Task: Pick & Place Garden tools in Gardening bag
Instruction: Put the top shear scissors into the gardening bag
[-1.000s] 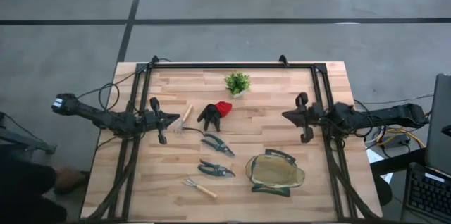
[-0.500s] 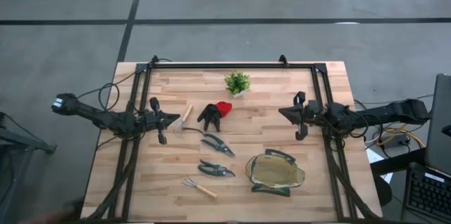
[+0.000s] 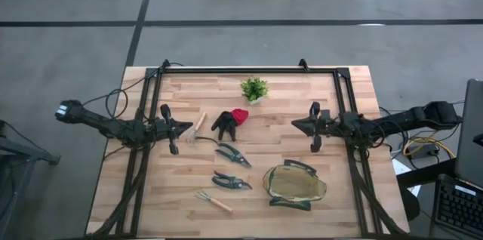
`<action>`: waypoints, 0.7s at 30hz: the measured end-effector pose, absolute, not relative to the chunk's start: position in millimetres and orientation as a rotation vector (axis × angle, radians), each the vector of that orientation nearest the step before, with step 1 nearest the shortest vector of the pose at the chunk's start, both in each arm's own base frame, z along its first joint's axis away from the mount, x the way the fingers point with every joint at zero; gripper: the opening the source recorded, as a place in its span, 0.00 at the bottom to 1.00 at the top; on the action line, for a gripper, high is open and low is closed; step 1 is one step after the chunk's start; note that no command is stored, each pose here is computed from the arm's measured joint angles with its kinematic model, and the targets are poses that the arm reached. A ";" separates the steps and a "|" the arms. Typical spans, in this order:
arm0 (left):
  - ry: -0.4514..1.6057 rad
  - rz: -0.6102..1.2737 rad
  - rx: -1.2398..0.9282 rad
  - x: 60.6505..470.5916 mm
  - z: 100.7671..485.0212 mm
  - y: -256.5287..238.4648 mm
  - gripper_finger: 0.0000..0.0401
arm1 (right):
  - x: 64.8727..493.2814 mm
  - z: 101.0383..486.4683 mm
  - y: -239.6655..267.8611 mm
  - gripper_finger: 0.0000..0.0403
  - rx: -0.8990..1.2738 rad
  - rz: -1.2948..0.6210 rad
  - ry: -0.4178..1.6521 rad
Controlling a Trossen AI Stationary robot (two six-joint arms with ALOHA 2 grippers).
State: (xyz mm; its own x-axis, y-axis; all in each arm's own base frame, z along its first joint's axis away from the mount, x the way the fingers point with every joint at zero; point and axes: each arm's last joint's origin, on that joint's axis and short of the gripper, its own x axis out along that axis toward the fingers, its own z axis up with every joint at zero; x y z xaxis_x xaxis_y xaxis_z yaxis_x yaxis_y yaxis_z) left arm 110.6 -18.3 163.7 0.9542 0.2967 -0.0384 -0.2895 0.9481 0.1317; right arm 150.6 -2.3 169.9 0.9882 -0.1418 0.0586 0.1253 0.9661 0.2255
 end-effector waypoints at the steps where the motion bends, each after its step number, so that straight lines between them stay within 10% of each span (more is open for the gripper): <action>1: 0.058 0.299 0.125 110.6 163.8 -18.3 0.03 | 152.6 172.9 -2.3 0.02 0.207 -0.135 -0.079; 21: 0.059 0.298 0.126 110.6 163.6 -18.4 0.03 | 274.3 231.1 8.2 0.02 0.221 0.064 0.184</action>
